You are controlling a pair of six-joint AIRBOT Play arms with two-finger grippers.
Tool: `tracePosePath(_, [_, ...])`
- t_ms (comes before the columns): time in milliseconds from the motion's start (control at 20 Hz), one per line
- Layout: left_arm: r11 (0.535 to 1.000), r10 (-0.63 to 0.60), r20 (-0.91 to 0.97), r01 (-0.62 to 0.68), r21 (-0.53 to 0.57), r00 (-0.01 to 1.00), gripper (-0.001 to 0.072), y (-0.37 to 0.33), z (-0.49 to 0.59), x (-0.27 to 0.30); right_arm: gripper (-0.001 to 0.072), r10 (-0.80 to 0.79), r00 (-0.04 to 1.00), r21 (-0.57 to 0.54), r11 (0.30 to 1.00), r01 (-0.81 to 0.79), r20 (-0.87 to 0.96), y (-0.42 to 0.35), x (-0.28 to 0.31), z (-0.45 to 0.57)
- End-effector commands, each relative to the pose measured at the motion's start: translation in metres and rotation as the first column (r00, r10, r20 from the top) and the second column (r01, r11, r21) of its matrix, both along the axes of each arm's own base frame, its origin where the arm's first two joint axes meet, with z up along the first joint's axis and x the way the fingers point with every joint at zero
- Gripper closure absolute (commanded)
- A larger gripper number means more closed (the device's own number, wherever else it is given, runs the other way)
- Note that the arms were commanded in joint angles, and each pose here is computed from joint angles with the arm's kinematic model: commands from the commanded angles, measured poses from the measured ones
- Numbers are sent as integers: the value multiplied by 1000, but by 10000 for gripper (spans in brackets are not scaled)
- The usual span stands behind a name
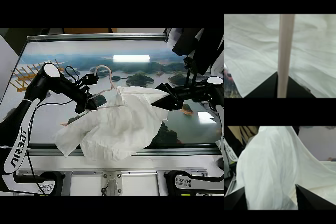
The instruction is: Fold the clothes and pants, and hang the long-sleeved shirts on hangers.
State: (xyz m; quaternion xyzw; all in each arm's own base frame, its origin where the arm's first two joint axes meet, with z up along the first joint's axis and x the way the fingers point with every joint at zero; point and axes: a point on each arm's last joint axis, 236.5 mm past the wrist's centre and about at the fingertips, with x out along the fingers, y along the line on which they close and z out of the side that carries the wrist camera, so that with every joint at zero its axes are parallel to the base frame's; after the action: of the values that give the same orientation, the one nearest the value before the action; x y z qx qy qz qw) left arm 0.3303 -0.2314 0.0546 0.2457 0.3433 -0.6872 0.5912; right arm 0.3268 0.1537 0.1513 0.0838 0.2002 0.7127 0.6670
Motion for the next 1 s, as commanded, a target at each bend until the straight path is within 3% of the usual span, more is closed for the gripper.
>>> tracePosePath(0, [1000,-1,1,1,-2,1000,694,-1,1,0,104,2,1000,1,1000,-2,-4,0,-1,0])
tracePosePath(150, [1000,-1,1,1,-2,1000,694,-1,1,0,107,2,1000,1,1000,-2,-4,0,-1,0])
tracePosePath(200, [1000,-1,1,1,-3,1000,694,-1,1,0,137,2,1000,1,1000,-2,-4,0,-1,0])
tracePosePath(250, [1000,-1,1,1,-3,1000,694,-1,1,0,247,3,1000,1,1000,-3,-4,0,-1,0])
tracePosePath(350, [1000,0,2,0,-3,1000,694,-1,1,0,693,3,1000,1,1000,-3,-5,0,-1,0])
tracePosePath(950, [1000,0,1,0,-3,1000,694,-1,1,0,699,0,1000,0,1000,0,-3,0,0,0])
